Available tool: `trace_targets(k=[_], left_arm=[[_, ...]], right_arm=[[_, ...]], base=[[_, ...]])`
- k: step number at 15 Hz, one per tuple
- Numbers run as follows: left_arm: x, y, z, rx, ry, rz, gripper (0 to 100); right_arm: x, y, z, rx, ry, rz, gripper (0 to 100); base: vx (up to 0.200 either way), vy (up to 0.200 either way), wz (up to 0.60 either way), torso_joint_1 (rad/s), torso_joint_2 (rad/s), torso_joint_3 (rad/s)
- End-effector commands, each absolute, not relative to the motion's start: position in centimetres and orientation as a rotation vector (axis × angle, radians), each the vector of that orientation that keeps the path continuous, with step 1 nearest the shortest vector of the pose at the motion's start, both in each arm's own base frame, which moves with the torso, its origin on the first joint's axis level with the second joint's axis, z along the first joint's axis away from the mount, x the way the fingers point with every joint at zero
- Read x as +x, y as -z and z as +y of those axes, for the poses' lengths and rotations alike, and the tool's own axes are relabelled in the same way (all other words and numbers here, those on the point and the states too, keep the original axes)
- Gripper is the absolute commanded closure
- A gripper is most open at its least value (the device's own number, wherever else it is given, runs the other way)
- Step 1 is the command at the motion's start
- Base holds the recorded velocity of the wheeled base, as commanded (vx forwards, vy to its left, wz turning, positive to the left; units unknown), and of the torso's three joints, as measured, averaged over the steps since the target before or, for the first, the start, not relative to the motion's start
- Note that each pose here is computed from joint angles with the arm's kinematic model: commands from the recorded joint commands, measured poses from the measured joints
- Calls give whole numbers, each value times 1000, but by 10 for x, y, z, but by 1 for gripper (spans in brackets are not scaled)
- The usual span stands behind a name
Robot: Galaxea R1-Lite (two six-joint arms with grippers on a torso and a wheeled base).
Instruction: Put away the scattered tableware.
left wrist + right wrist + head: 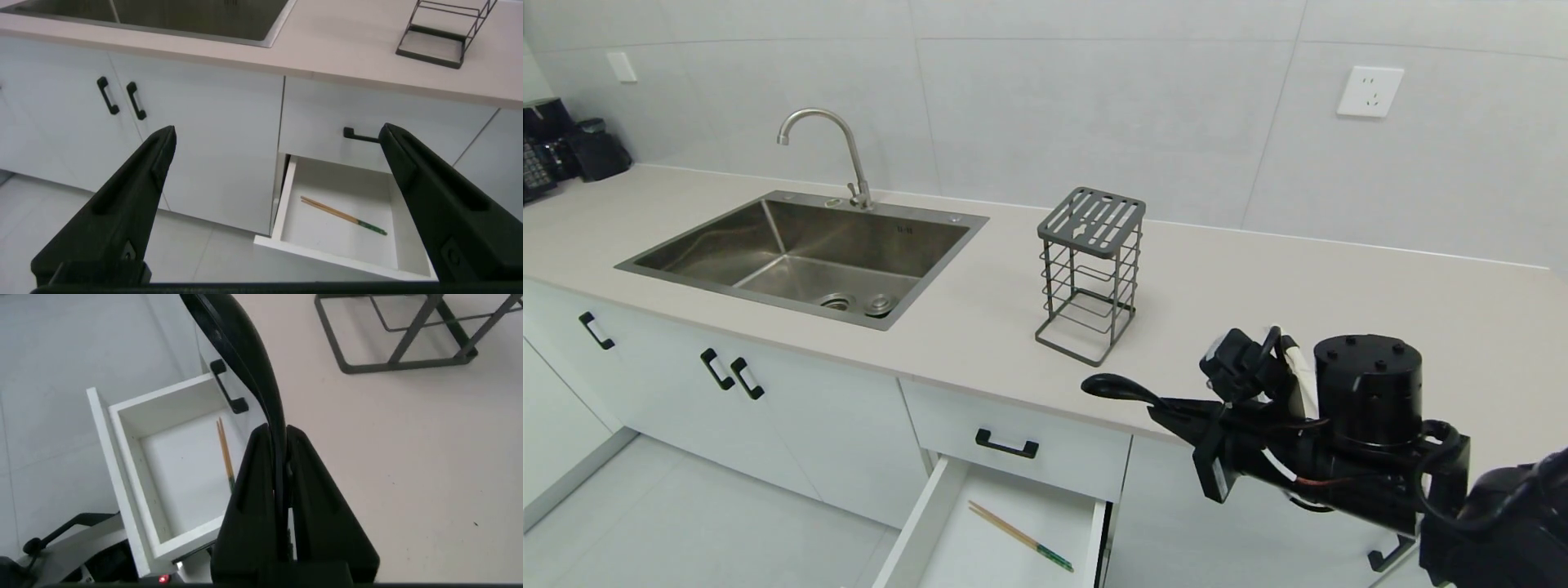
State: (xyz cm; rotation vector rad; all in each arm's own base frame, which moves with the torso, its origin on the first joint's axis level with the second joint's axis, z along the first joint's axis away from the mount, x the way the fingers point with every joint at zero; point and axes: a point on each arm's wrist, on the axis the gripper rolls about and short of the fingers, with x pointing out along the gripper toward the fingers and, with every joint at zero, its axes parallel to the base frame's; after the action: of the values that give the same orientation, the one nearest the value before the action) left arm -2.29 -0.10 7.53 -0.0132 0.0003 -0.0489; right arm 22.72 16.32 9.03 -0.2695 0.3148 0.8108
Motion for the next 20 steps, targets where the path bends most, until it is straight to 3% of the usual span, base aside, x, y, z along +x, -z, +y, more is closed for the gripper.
trace_targets(k=[1,6,14,20], left_arm=[[-23,-75,-1,-14,49,2,0],[-23,-75,-1,-14,49,2,0],[-23,-75,-1,-14,49,2,0],[-23,-75,-1,-14,49,2,0]], right_arm=[[220,-97,168,-271,-838,288,100],[205,-109,203,-281,-931,221,100],[193,-102,259,-263,-1049,211,100],[193,-101,271,-261,-1079,246,100]], base=[[0,0,0,0,0,0],[0,0,0,0,0,0],[0,0,0,0,0,0],[0,0,0,0,0,0]])
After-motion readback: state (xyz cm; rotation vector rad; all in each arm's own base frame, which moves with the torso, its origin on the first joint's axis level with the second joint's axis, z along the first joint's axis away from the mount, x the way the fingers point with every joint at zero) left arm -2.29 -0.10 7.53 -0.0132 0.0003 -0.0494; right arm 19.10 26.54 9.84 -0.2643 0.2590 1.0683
